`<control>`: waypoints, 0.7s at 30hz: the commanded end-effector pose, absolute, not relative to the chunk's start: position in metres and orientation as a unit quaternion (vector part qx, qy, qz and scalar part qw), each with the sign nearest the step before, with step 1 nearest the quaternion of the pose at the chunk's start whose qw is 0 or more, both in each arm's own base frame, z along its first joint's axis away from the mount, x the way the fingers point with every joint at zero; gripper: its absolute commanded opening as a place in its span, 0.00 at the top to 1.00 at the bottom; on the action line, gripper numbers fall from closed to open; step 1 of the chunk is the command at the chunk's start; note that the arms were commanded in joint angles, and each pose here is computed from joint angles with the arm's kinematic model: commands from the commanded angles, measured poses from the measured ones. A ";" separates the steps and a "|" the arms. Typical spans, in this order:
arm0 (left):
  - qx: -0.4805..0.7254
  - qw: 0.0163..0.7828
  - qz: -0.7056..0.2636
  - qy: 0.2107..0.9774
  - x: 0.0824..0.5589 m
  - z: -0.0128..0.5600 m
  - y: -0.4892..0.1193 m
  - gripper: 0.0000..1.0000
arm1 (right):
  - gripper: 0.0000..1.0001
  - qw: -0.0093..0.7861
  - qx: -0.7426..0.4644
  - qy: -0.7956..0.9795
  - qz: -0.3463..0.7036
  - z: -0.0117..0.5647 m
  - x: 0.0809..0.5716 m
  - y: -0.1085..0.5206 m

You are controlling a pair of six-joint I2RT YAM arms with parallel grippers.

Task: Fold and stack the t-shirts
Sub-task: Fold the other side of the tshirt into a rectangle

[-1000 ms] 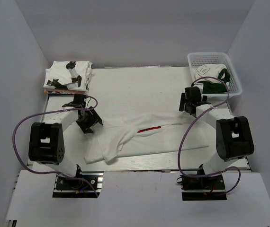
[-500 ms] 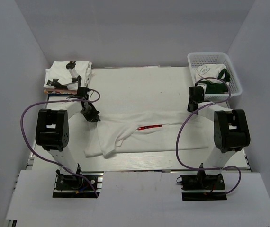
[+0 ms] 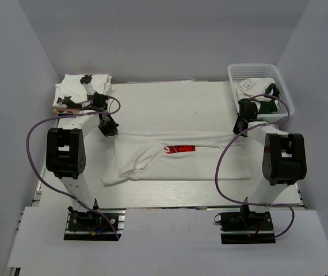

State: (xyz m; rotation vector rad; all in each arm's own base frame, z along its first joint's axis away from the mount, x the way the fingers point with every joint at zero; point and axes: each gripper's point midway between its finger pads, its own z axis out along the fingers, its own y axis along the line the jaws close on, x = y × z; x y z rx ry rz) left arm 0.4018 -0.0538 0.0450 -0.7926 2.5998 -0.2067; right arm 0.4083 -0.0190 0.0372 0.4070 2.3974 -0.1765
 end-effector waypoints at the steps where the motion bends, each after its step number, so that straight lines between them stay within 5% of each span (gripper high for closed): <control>1: -0.276 0.242 -0.059 0.929 0.427 0.054 -0.038 1.00 | 0.79 0.360 0.158 0.917 -0.061 0.052 0.425 -0.026; 4: -0.275 0.233 -0.060 0.931 0.427 0.054 -0.039 1.00 | 0.64 0.372 0.160 0.912 -0.061 0.063 0.428 -0.026; 7: -0.279 0.229 -0.040 0.932 0.426 0.053 -0.033 0.58 | 0.47 0.383 0.159 0.908 -0.058 0.078 0.429 -0.026; 8: -0.282 0.235 -0.028 0.930 0.429 0.059 -0.028 0.30 | 0.40 0.381 0.159 0.909 -0.057 0.084 0.426 -0.024; 10: -0.283 0.243 -0.025 0.927 0.433 0.071 -0.026 0.12 | 0.31 0.385 0.164 0.907 -0.051 0.092 0.425 -0.024; 11: -0.283 0.248 -0.027 0.926 0.436 0.079 -0.027 0.00 | 0.10 0.374 0.168 0.911 -0.051 0.094 0.416 -0.024; 18: -0.309 0.254 -0.023 0.916 0.410 0.122 -0.033 0.00 | 0.10 0.367 0.171 0.914 0.000 0.106 0.388 -0.002; 21: -0.288 0.265 -0.109 0.914 0.397 0.134 -0.063 0.00 | 0.10 0.371 0.156 0.915 0.016 0.106 0.380 0.009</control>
